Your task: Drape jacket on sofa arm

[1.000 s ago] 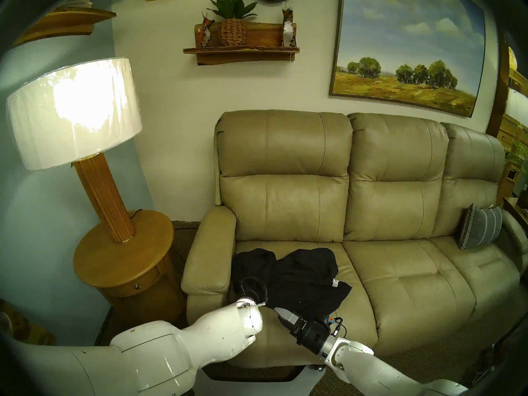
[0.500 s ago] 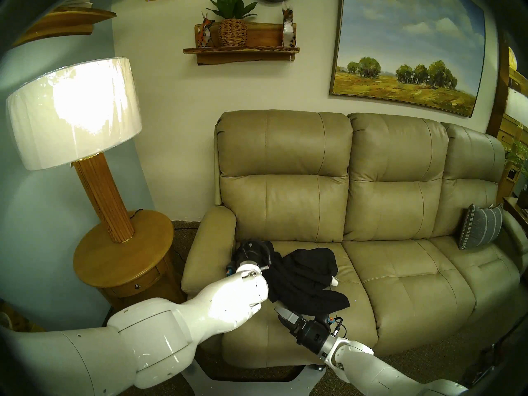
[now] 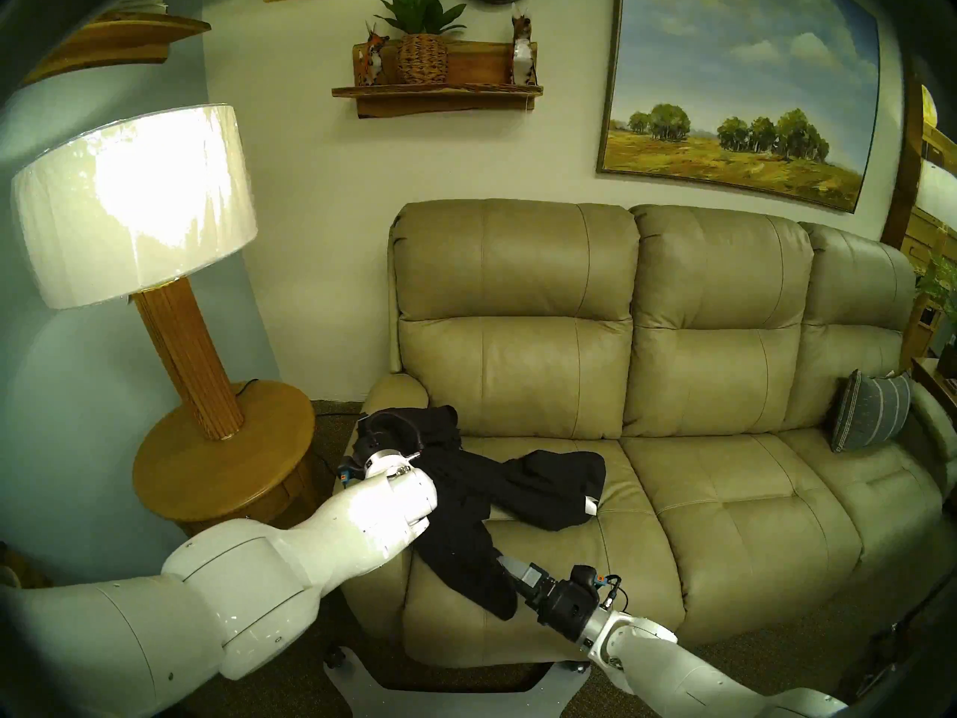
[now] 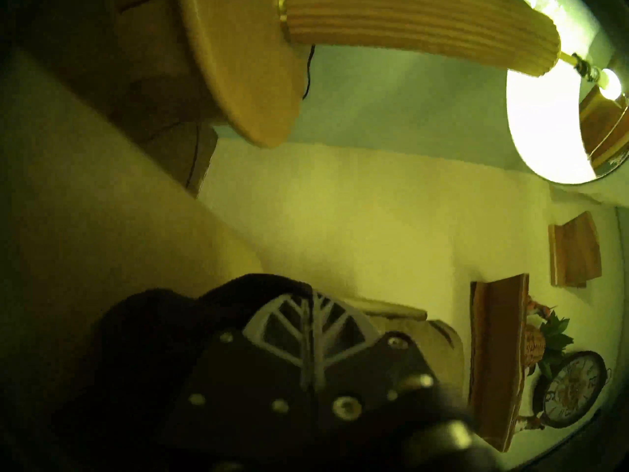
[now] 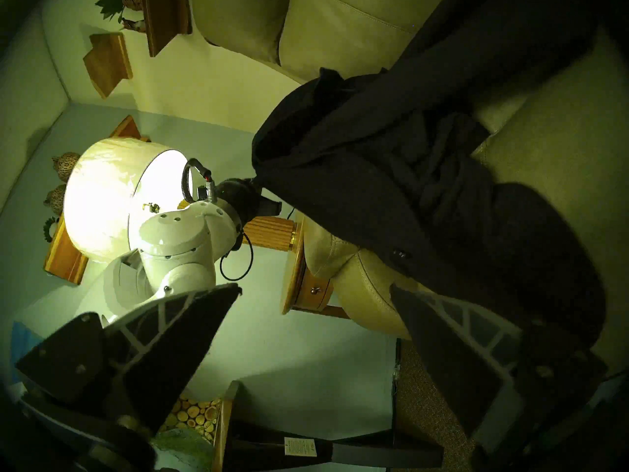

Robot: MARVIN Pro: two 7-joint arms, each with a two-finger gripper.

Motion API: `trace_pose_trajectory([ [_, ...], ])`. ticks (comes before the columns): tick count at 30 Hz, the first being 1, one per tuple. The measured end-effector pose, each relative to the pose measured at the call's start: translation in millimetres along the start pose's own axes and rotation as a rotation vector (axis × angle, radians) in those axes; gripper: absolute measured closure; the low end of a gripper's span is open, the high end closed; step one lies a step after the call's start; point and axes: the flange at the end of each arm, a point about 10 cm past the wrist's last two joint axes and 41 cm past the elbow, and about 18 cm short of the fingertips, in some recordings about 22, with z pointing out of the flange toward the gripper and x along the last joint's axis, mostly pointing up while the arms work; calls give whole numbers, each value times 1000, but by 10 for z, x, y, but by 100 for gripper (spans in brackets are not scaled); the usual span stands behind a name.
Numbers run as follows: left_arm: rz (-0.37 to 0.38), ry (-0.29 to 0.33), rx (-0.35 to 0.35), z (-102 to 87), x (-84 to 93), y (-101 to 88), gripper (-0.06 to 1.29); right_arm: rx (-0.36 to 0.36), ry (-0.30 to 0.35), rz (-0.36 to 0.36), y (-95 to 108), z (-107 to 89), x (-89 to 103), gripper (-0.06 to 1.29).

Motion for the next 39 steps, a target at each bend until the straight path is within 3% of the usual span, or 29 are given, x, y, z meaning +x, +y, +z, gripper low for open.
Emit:
trace_pose_trajectory([
  [2, 26, 87, -12, 64, 202, -23, 125, 0, 0, 0, 0, 0, 0, 0],
  [8, 112, 250, -15, 62, 657, -212, 125, 1, 0, 1, -1, 1, 2, 0],
  [15, 199, 413, 83, -63, 1242, -597, 125, 2, -2, 4, -3, 2, 2, 0],
  [20, 205, 508, 162, -138, 1591, -801, 125, 3, -3, 6, -5, 2, 2, 0],
  [25, 167, 557, 186, -163, 1775, -867, 125, 4, -4, 9, -7, 2, 2, 0],
  [28, 137, 558, 179, -175, 1792, -868, 123, 4, -5, 9, -7, 2, 3, 0],
  [32, 107, 534, 149, -196, 1755, -839, 101, 4, -5, 11, -7, 1, 3, 0],
  [36, 81, 507, 121, -223, 1703, -800, 48, 4, -6, 11, -8, 1, 4, 0],
  [37, 75, 499, 112, -233, 1689, -790, 26, 4, -6, 12, -8, 1, 4, 0],
  [39, 65, 484, 100, -257, 1661, -776, 6, 4, -6, 12, -8, 1, 4, 0],
])
